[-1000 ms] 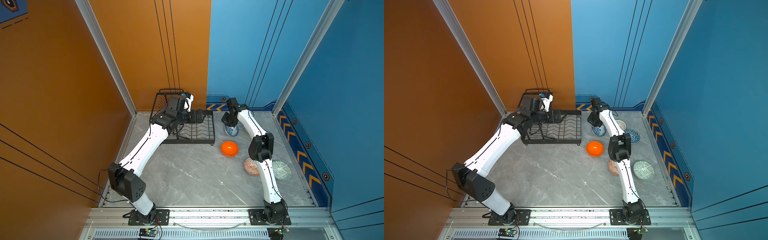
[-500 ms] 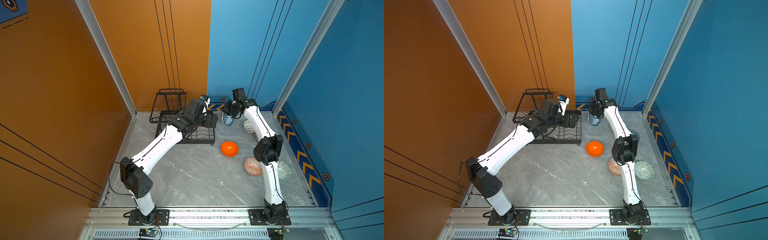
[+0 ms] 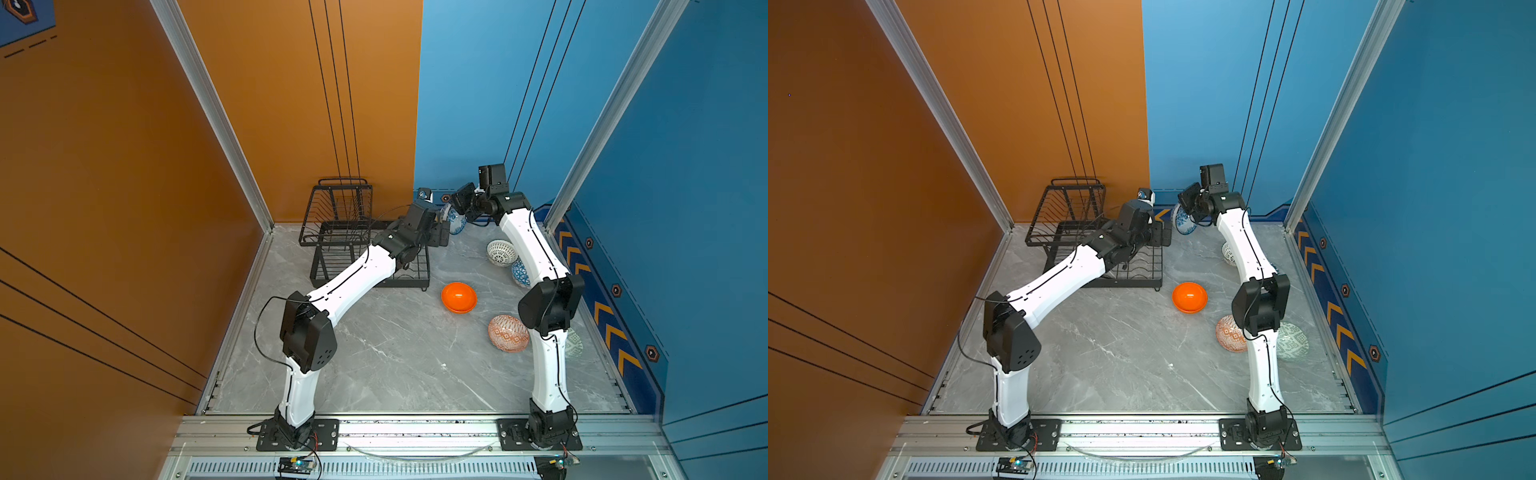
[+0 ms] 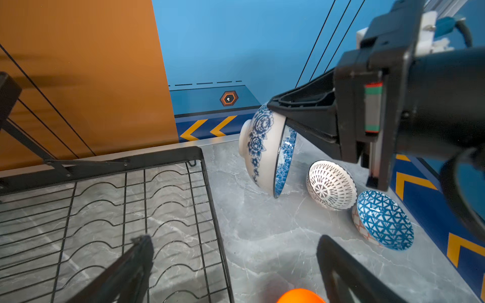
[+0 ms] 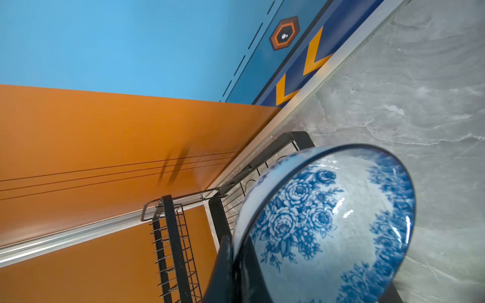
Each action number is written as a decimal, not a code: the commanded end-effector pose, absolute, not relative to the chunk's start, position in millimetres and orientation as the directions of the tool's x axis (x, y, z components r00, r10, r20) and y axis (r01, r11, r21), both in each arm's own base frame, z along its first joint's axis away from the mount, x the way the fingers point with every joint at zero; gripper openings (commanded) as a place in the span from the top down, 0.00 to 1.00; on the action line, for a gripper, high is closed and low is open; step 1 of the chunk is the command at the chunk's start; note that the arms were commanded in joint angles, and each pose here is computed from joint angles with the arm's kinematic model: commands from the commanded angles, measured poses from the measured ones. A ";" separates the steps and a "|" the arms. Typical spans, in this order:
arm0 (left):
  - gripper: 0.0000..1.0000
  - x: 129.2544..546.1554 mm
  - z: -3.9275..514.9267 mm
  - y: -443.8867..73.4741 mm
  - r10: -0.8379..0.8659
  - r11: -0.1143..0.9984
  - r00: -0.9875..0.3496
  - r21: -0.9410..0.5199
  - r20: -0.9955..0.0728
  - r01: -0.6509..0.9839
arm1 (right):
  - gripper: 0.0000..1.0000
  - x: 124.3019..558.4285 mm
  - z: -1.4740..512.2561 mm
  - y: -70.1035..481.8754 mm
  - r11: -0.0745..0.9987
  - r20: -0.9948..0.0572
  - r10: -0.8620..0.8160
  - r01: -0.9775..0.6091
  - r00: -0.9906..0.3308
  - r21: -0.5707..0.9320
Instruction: Load the bowls into the dish rack
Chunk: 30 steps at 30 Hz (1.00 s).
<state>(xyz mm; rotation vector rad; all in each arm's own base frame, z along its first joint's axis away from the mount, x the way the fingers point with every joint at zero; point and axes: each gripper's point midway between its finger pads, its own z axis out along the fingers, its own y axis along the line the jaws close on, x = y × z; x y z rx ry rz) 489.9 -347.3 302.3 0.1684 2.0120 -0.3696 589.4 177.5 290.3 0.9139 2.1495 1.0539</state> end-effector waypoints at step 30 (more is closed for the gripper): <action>0.32 547.1 281.0 -399.1 -0.198 0.921 -0.395 -0.308 -0.897 0.237 | 1.00 571.7 368.0 166.9 0.233 -0.074 0.846 0.241 -0.528 0.942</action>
